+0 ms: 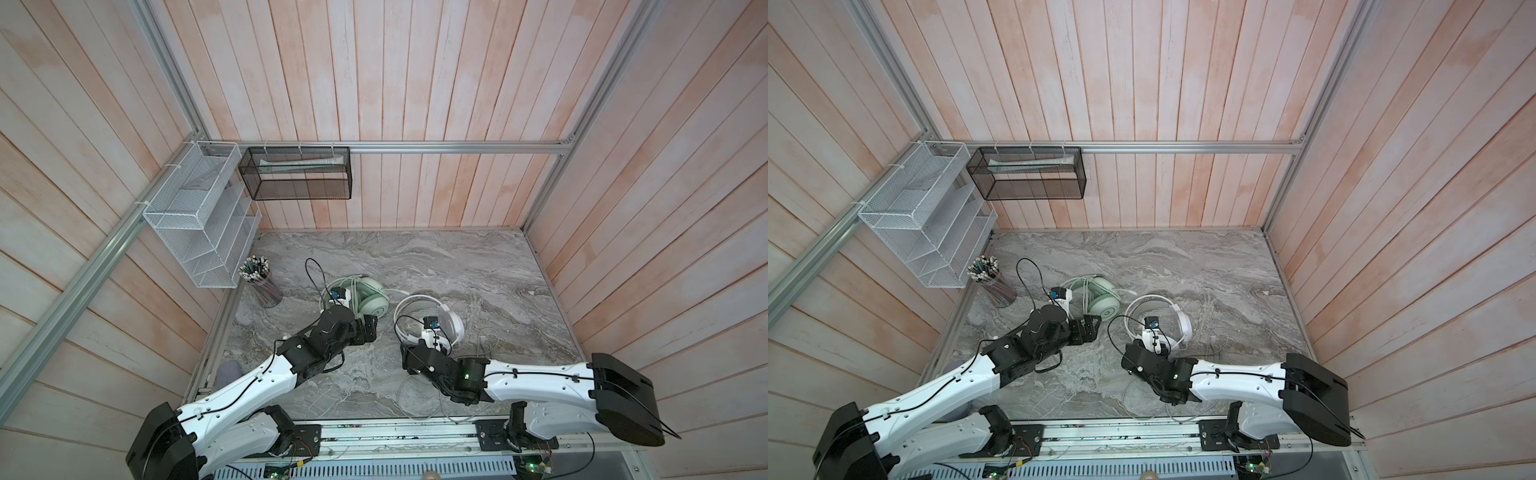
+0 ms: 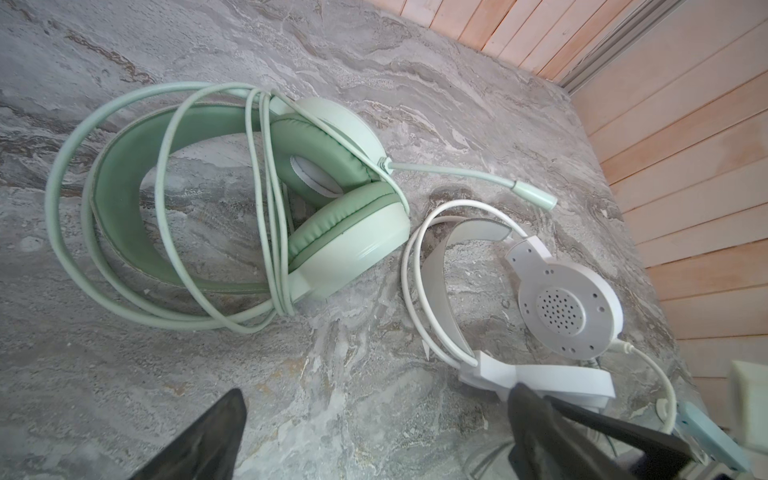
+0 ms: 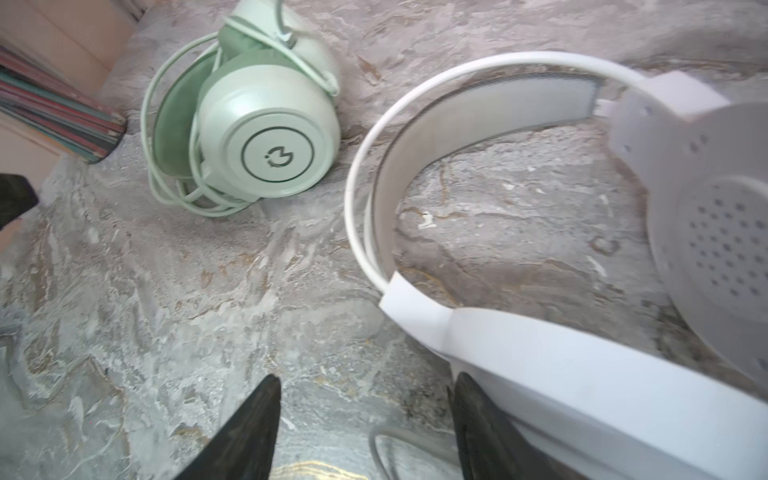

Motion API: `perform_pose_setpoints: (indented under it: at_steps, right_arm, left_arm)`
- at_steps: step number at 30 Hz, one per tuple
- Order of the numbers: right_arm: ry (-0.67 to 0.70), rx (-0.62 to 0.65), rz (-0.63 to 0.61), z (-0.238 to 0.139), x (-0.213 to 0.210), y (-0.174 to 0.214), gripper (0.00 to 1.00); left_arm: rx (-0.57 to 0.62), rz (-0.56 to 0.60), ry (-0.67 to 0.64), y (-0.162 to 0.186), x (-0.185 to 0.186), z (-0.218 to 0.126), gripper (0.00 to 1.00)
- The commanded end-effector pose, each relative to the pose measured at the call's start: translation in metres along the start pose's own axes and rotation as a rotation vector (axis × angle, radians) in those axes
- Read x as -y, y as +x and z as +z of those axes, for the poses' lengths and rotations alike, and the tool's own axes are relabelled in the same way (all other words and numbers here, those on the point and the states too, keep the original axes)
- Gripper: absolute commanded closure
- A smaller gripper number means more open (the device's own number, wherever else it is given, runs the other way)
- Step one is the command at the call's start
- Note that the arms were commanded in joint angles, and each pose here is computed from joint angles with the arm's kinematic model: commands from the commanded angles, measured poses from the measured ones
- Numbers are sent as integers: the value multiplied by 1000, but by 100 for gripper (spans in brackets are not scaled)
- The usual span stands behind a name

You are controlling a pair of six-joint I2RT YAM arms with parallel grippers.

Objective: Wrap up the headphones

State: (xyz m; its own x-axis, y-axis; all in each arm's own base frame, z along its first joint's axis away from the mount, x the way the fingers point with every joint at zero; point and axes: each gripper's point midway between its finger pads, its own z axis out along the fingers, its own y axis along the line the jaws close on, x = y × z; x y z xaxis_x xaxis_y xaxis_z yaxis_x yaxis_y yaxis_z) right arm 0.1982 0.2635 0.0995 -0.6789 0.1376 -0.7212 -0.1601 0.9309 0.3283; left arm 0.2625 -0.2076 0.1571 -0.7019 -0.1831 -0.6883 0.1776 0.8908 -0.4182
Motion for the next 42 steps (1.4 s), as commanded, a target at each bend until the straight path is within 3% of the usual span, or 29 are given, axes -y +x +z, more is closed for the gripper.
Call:
perform_pose_setpoints:
  at_steps: [1,14,20,24,35,42]
  right_arm:
    - [116,35,27,-7,40,-6,31]
    - [249,125,70,-44,123,-51,27]
    - [220,149,48,-59,124,-66,23]
    - [237,147,23,-68,122,-76,22]
    - [-76,280,-64,-109,73,-116,20]
    - [-231,325,-74,-126,54,-119,18]
  left_arm:
    - [3,-14,36,-9,12,0,1]
    - [-103,-63,112,-6,40,11,2]
    - [-152,-118,188,-5,64,12,3]
    - [-186,-93,153,-2,72,20,4]
    - [-357,-85,70,33,83,53,6]
    - [-390,-51,22,43,84,76,6]
